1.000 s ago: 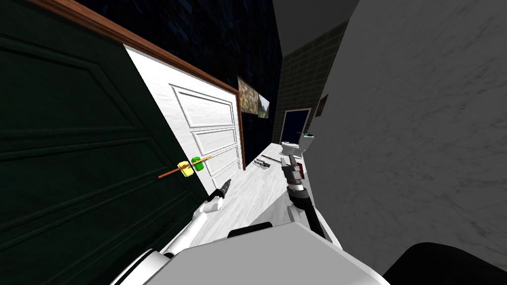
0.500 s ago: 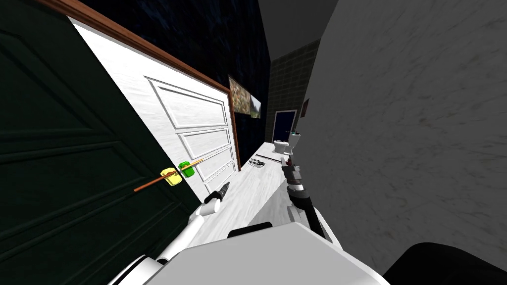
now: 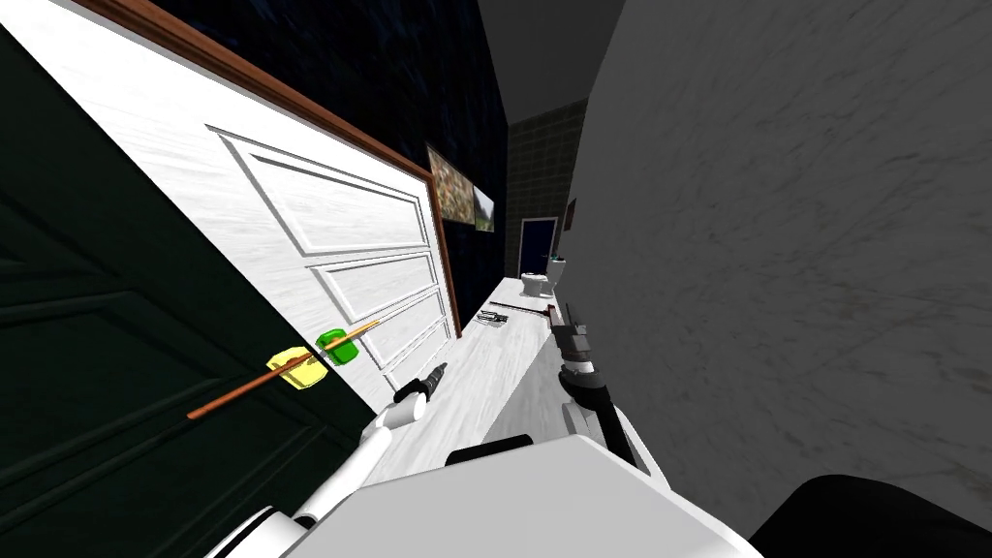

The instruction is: Push the door open

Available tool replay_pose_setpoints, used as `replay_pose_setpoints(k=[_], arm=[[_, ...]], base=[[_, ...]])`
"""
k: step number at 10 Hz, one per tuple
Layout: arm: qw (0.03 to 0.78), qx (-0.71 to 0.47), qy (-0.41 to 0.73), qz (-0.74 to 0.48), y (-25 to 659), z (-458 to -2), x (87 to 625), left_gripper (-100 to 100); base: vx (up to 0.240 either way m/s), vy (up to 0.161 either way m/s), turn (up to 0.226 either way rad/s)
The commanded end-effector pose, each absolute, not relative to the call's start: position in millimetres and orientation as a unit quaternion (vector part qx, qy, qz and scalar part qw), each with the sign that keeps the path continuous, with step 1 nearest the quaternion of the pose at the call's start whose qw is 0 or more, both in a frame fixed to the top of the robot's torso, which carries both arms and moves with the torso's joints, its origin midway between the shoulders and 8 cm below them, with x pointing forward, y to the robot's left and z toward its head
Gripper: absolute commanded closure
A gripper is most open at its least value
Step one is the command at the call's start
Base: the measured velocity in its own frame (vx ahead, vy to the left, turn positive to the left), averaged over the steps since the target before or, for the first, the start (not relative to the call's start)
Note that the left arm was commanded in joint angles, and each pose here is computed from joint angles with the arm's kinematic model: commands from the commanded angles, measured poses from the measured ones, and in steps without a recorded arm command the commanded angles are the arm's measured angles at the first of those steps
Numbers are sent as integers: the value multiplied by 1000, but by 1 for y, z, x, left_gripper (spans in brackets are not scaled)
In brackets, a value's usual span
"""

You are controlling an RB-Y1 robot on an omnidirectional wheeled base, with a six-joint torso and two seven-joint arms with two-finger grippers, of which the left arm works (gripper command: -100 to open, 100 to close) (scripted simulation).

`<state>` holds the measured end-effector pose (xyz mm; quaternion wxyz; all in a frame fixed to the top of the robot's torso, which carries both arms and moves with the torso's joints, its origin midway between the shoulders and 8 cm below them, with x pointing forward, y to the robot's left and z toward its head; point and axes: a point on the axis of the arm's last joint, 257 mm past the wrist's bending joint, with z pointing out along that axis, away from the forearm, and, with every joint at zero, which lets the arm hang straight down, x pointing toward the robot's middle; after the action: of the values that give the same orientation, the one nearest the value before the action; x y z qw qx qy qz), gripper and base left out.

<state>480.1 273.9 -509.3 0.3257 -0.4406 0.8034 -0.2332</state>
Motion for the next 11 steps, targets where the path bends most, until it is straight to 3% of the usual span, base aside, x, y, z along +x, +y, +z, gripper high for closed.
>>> replay_pose_setpoints(k=[1, 8, 11], arm=[[317, -437, 811, -225, 278, -515, 473, -100], [265, -420, 846, -192, 298, -541, 431, -100], [245, -412, 858, -183, 304, -549, 415, -100]], base=[[-36, 100, -284], [-59, 102, -323], [-45, 76, -204]])
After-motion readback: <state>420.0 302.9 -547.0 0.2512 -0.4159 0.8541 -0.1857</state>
